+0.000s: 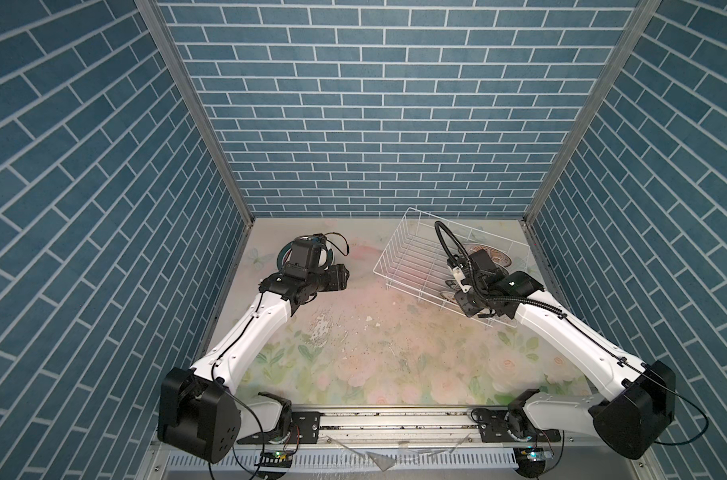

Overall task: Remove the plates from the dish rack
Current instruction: 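Withdraw the left gripper toward the stack while right grips the orange-sunburst plate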

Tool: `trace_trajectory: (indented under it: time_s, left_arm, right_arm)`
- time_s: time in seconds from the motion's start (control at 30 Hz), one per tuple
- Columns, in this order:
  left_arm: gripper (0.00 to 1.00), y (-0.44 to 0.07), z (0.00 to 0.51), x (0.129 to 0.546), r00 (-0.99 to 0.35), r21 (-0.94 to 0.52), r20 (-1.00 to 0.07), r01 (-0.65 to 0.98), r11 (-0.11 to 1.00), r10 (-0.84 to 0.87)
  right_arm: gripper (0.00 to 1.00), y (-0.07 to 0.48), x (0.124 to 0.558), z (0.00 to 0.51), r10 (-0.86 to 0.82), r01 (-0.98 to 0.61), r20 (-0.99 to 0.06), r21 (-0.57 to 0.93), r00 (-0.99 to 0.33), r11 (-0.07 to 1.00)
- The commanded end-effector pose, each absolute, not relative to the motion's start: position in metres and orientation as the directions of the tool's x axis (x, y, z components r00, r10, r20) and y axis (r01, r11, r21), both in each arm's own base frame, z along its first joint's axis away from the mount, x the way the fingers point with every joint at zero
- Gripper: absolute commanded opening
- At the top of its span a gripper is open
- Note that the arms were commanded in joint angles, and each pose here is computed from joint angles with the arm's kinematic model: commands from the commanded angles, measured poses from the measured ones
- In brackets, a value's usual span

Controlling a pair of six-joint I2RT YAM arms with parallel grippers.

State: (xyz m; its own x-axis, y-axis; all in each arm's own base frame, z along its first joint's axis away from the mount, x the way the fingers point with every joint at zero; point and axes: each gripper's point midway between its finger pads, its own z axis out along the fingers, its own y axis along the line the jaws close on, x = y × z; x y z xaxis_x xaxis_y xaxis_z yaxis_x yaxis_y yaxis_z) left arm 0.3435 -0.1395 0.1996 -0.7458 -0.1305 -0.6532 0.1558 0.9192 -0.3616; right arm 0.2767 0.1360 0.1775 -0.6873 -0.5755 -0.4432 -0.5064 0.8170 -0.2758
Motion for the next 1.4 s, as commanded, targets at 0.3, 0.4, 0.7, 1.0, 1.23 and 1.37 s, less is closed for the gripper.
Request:
trace_trajectory:
  time_s: [0.3,0.4,0.7,1.0,1.23,1.37]
  left_arm:
    - [0.70,-0.120,0.202,0.336,-0.714,-0.394,-0.665,0.087,0.915,-0.218]
    - [0.71,-0.115,0.209,0.332,-0.697,-0.392,-0.681,0.085,0.916,-0.227]
    - [0.74,-0.093,0.220,0.313,-0.654,-0.381,-0.712,0.053,0.923,-0.256]
    - [0.75,-0.087,0.214,0.312,-0.666,-0.380,-0.698,0.032,0.924,-0.264]
    - [0.75,-0.086,0.213,0.313,-0.664,-0.383,-0.697,0.024,0.923,-0.272]
    - [0.75,-0.086,0.208,0.314,-0.671,-0.381,-0.689,0.015,0.925,-0.273]
  right_arm:
    - [0.32,0.126,0.281,0.151,-0.640,-0.535,-0.308,-0.362,-0.704,0.763]
    - [0.27,0.124,0.283,0.147,-0.657,-0.546,-0.287,-0.381,-0.697,0.746]
    - [0.11,0.122,0.284,0.140,-0.742,-0.608,-0.238,-0.446,-0.627,0.657]
    - [0.01,0.129,0.280,0.135,-0.761,-0.626,-0.234,-0.451,-0.605,0.636]
    - [0.00,0.134,0.293,0.163,-0.749,-0.547,-0.321,-0.529,-0.579,0.649]
    - [0.00,0.135,0.302,0.193,-0.744,-0.471,-0.396,-0.592,-0.538,0.655]
